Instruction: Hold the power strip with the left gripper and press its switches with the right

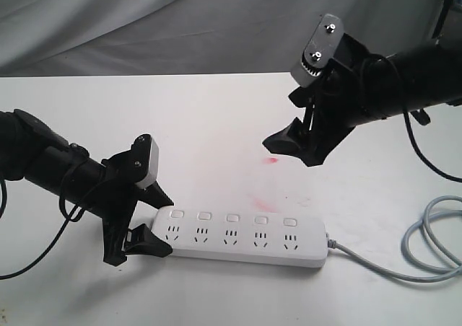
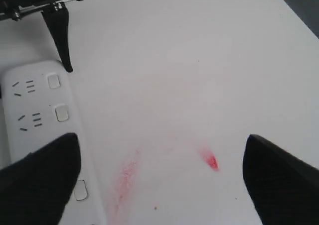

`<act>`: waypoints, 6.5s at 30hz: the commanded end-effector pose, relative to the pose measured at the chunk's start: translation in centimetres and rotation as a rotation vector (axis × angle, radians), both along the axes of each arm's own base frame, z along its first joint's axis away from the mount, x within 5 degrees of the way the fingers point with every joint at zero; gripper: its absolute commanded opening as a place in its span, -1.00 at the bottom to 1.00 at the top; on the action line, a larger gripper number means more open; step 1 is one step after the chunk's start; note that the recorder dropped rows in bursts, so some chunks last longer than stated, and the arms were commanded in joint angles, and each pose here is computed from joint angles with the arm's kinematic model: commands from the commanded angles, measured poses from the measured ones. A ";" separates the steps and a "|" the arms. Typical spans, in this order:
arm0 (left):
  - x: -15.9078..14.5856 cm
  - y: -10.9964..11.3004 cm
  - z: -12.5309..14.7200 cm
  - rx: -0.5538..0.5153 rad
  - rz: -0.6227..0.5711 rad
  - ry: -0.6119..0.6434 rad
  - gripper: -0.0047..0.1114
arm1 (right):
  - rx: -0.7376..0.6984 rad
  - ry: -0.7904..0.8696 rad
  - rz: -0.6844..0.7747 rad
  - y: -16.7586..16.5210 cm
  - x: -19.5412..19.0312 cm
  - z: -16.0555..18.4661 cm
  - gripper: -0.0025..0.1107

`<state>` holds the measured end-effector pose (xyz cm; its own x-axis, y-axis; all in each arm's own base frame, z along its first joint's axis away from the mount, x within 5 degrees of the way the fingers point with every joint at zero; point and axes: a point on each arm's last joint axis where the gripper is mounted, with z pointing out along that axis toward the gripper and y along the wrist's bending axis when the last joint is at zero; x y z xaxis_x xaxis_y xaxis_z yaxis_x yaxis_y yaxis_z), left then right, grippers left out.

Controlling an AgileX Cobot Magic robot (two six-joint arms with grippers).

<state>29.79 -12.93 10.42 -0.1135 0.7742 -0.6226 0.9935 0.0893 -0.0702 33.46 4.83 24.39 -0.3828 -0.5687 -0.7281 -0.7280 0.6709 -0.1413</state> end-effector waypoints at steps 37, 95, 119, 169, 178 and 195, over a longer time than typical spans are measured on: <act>0.1 -0.3 0.2 -0.006 -0.002 -0.008 -0.92 | 0.301 -0.371 -0.003 0.8 -23.0 15.3 -0.84; 0.1 -0.3 0.2 -0.007 -0.004 -0.006 -0.92 | 0.315 -0.521 -0.866 -5.5 -28.0 -5.3 -0.84; 0.1 -0.3 0.2 -0.007 -0.004 -0.006 -0.92 | 0.286 -0.437 -0.876 -5.5 -28.1 -6.1 -0.84; 0.3 -0.5 0.4 -0.036 0.104 0.046 0.58 | 0.286 -0.437 -0.876 -5.5 -28.1 -6.1 -0.84; 0.4 -0.6 0.9 -0.062 0.127 0.043 0.58 | 0.286 -0.437 -0.876 -5.5 -28.1 -6.1 -0.84; -0.1 -0.7 9.1 -0.184 0.187 -0.155 -0.47 | 0.286 -0.437 -0.876 -5.5 -28.1 -6.1 -0.84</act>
<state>30.03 -13.35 17.73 -0.1613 0.6437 -0.7481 0.9641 0.2647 0.0199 5.35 -0.59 18.37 -0.2494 0.0113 -0.9683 0.1079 0.9940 -0.0162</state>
